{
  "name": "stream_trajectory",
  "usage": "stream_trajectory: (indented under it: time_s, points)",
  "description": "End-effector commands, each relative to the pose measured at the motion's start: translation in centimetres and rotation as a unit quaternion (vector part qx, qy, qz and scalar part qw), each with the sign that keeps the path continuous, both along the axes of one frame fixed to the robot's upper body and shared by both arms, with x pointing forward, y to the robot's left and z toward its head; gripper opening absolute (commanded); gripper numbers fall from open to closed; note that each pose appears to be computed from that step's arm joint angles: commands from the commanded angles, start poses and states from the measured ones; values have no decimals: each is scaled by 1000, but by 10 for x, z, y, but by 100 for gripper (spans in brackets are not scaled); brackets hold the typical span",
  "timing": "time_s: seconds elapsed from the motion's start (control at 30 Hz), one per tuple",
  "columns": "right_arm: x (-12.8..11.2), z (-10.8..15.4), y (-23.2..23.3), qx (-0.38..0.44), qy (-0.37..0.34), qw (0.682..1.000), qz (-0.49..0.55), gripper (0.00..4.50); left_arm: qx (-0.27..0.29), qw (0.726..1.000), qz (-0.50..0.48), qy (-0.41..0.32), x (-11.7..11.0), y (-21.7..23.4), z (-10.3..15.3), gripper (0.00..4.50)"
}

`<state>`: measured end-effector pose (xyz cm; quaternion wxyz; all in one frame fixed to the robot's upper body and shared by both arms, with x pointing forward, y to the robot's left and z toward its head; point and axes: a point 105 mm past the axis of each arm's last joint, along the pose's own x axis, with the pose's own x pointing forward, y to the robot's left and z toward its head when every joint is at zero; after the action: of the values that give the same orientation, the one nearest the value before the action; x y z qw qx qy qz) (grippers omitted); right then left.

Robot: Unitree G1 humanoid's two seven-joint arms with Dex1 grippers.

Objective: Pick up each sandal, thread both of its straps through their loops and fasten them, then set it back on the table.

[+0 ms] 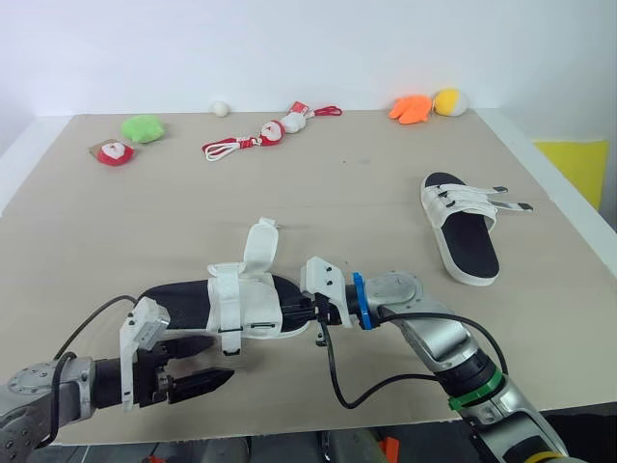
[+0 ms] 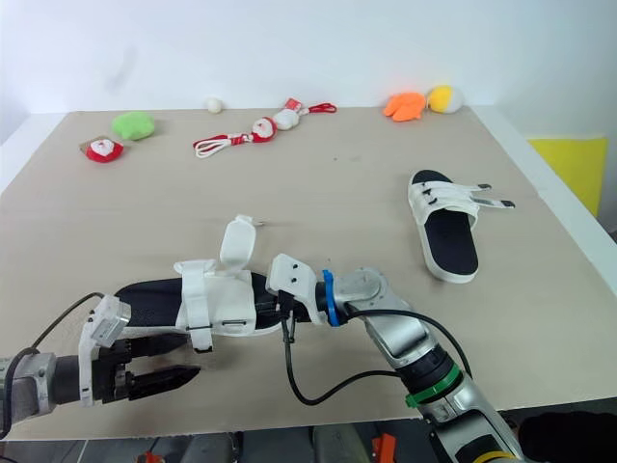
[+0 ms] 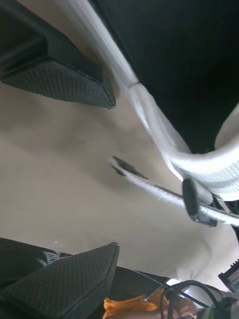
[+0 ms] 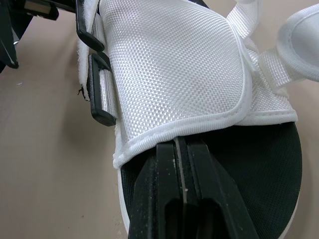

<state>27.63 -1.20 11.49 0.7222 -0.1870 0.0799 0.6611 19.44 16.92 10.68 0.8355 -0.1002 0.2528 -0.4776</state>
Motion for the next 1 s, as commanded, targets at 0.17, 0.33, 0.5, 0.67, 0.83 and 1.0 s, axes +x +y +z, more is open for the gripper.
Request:
stream_trajectory:
  time_s: [0.17,0.33,0.5,0.67,0.83,1.0]
  points:
    - [-1,7,3,7,-13,1000,9,0,-26,999,-22,-7,4,-17,4,407]
    - [-1,7,2,7,-13,1000,6,0,-33,999,-35,8,-1,-18,5,234]
    - [-1,7,2,8,-12,1000,5,0,-27,998,-46,15,-7,-17,5,13]
    - [-1,7,2,9,-11,1000,5,0,-20,996,-80,34,-25,-23,5,13]
    - [-2,7,3,10,-9,1000,5,0,12,989,-129,70,-53,-29,-6,13]
    - [-2,7,3,10,-9,1000,5,0,37,985,-145,83,-64,-28,-16,13]
